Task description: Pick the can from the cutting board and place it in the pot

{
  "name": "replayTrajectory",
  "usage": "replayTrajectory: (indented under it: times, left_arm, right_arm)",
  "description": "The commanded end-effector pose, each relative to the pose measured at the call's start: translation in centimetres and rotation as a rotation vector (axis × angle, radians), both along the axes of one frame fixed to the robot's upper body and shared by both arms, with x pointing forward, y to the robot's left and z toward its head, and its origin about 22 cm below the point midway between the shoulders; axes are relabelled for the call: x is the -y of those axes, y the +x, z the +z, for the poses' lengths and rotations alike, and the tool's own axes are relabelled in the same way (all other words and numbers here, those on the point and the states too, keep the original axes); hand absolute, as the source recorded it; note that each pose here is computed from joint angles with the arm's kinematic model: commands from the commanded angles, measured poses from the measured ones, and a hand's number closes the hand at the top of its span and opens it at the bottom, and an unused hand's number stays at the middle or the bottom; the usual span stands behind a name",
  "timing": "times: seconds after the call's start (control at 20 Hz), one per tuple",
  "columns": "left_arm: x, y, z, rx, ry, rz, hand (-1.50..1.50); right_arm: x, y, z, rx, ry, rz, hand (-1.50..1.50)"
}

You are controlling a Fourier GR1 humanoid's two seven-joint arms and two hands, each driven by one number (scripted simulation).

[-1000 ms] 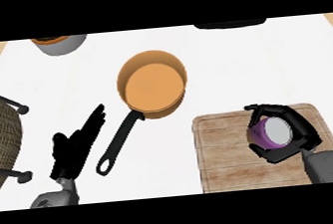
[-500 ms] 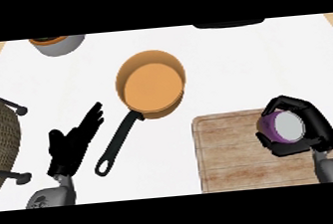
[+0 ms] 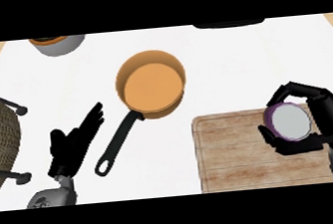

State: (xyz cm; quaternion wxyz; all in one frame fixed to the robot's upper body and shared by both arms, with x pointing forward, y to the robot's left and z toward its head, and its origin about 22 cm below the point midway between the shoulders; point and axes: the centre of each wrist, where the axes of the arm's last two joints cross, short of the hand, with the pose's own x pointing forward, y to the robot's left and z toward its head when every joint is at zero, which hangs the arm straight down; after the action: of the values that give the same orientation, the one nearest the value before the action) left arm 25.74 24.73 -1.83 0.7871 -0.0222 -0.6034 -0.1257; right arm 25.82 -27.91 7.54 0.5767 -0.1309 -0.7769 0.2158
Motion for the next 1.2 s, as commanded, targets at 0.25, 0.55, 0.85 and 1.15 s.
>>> replayTrajectory:
  times: [0.25, 0.55, 0.85, 1.15]
  left_arm:
    - [1.4, 0.1, 0.0, -0.028, 0.003, -0.011, 0.00]
    - [0.4, 0.3, 0.2, -0.038, -0.006, -0.028, 0.00]
    - [0.8, 1.6, -0.4, -0.031, -0.002, -0.028, 0.00]
    - [0.7, 0.4, -0.2, -0.020, -0.006, -0.033, 0.00]
  right_arm:
    - [-4.1, -0.2, 9.4, 0.066, -0.179, -0.040, 1.50]
    - [-12.0, 3.9, 14.3, 0.071, -0.266, -0.056, 1.50]
    - [-16.2, 6.6, 17.3, 0.013, -0.396, -0.014, 1.50]
    - [-22.2, 9.6, 14.7, -0.032, -0.541, 0.028, 1.50]
